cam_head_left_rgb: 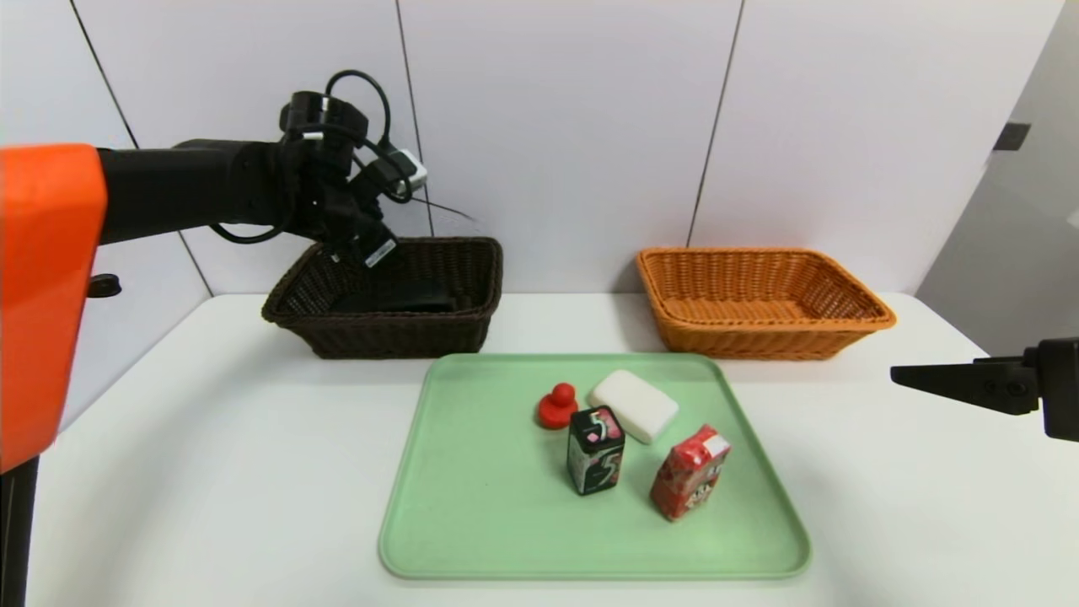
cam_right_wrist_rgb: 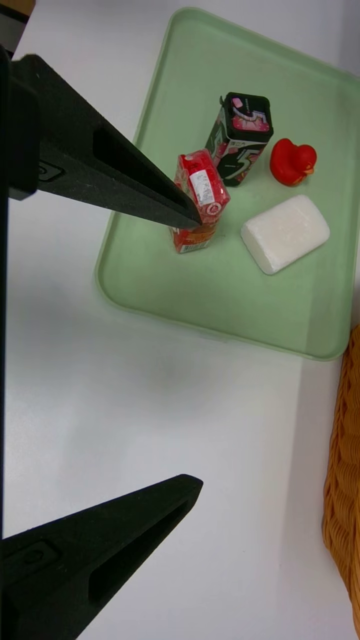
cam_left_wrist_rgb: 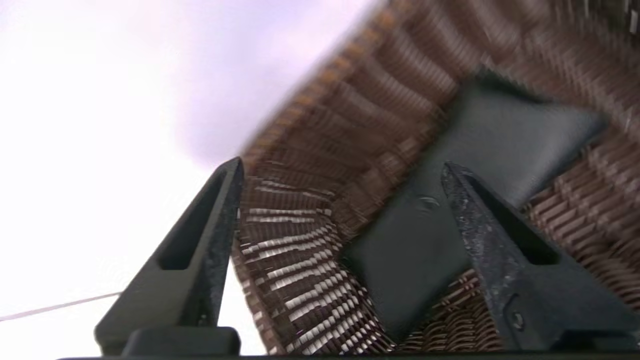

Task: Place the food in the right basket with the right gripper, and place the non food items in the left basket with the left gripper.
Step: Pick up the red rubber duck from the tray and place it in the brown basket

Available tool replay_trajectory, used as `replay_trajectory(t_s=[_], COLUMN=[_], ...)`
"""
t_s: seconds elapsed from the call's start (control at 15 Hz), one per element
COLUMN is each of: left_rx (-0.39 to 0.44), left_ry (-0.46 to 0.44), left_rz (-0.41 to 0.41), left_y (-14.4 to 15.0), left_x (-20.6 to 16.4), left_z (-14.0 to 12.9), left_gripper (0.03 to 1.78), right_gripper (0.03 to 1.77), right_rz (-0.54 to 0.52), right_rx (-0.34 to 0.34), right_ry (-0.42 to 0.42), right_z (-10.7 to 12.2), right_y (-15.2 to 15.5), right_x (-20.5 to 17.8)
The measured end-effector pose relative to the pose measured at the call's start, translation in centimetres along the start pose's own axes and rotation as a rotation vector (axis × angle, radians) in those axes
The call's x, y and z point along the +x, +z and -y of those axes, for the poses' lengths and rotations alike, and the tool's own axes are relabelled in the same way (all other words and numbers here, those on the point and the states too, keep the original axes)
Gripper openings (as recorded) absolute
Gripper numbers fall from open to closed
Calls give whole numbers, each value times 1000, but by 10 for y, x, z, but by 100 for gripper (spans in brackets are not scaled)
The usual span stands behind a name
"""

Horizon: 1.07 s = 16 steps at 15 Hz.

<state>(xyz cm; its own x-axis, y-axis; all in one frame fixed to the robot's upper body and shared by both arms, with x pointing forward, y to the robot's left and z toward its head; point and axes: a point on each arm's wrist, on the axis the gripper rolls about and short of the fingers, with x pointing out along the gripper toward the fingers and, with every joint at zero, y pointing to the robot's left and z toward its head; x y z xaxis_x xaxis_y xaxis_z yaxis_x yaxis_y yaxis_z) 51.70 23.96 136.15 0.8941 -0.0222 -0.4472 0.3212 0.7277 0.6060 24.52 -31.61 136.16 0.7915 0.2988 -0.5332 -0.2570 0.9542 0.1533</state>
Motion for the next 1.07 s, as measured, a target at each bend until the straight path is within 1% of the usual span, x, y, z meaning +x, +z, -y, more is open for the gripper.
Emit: replay_trajectory(t_s=[0.27,0.4,0.47,0.67,0.8,0.93,1.07], left_rx=[-163,-251,-313,-524,-645,-736,-788], left_ry=[46,21,-9,-113,-192,-264,-314], left_rz=[79,65,43,-37,-101,-162,-197], left_y=[17,19,20,26,33,40,47], left_x=[-42,-63,-75,-104,-124,-141,-153], left_z=[-17,-18,-15,7,30,54,74], left_gripper=[154,157,159,163,164,166,167], right_gripper=[170,170,170,170,170,170,170], right_rz=[10,20,24,24,26,24,16], right_rx=[10,24,32,40,40,48,52], right_ry=[0,1,1,5,4,5,6], right_z=[-1,-1,-2,-3,-3,-3,-2], right_y=[-1,-2,-2,-6,-7,-10,-13], right_x=[-3,-6,-8,-11,-12,-13,-12])
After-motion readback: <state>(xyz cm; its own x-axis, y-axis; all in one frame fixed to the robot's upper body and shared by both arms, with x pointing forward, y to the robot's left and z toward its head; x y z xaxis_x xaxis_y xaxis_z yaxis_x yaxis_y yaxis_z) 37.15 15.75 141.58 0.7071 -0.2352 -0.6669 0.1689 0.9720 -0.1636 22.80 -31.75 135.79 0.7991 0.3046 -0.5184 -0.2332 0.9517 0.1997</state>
